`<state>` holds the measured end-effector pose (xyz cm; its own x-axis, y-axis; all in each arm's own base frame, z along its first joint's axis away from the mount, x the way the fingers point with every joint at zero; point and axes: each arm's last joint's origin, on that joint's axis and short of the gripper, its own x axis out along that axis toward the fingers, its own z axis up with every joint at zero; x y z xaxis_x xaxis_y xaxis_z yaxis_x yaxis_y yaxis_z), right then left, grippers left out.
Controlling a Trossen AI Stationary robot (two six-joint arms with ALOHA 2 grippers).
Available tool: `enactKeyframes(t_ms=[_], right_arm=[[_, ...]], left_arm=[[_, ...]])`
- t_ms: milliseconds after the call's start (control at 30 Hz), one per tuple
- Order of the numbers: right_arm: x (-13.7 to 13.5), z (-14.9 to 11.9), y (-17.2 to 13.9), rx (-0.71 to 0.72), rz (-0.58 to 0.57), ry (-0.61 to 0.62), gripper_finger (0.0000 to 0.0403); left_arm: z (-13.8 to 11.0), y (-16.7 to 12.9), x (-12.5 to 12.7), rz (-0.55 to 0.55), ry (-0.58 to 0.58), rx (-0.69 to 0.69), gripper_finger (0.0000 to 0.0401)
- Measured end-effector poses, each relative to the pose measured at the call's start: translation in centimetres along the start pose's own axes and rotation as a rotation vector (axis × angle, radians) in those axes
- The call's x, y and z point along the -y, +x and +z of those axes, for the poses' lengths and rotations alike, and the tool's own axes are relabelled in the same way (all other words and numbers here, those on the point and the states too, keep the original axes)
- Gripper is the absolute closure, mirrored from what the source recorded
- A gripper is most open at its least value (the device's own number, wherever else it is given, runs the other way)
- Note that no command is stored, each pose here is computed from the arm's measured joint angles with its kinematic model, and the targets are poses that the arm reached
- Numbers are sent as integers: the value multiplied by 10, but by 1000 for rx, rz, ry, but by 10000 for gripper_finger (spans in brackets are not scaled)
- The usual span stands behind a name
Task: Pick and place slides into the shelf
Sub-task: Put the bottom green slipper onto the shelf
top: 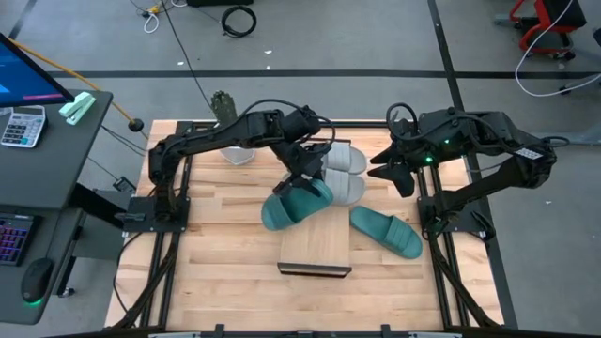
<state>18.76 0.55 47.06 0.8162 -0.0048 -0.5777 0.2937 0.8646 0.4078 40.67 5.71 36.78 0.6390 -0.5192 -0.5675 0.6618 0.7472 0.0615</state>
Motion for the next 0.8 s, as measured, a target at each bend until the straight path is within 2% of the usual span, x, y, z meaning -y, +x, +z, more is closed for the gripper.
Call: enactKeyframes(t_ms=[400,800], right_arm=[[0,0,0,0,0,2,197],[0,0,0,-1,0,1,197]], left_arm=[[-6,0,-6,18,-40,-16,273],[11,15,4,15,46,40,253]])
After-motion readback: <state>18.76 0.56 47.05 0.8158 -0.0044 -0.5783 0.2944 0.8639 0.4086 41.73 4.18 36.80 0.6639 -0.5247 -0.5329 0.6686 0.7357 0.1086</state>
